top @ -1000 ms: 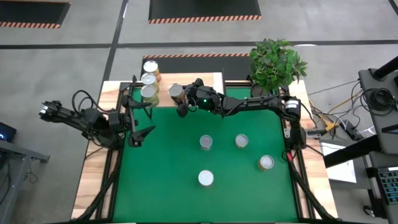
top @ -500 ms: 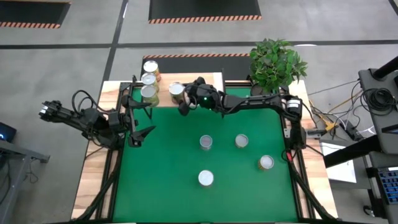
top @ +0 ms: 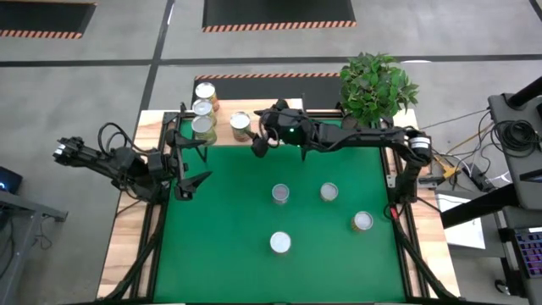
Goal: Pick and place cans onto a shelf
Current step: Put the corn can on the shelf
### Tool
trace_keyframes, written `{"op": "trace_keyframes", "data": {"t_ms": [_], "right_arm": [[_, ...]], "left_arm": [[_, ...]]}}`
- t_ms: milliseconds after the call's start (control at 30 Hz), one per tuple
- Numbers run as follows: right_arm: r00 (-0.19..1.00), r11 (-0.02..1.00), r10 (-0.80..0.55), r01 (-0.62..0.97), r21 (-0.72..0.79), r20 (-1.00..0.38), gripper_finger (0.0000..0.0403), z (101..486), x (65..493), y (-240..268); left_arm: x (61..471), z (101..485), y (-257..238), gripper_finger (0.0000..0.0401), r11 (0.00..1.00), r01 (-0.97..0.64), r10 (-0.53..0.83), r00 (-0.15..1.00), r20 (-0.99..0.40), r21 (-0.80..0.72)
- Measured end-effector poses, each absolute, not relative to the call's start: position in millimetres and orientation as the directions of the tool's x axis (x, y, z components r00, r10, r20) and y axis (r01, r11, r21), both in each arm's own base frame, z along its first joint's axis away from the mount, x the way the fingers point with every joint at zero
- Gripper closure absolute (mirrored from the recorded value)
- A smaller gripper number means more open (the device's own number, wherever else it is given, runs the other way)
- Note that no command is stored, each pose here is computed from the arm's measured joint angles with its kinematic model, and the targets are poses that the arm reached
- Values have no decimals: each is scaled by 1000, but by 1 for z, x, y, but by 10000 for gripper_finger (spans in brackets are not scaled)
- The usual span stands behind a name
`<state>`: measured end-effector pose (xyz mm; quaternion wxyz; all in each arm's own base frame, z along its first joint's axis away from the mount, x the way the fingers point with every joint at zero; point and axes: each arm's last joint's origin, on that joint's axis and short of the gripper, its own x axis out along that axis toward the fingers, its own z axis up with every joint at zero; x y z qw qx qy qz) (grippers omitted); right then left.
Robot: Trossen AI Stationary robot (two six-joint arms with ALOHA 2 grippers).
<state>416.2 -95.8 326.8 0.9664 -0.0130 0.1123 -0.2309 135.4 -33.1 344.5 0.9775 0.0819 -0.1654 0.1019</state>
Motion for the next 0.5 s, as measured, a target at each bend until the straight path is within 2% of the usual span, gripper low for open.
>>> {"op": "trace_keyframes", "data": {"t_ms": [100,500], "right_arm": [[874,895,-446,439,-84,-194,120,337,410,-94],[902,920,-389,368,-138,-189,360,345,407,-99]], "left_arm": [[136,344,-33,21,965,-227,172,925,340,129],[138,345,-34,21,962,-234,173,922,347,141]]}}
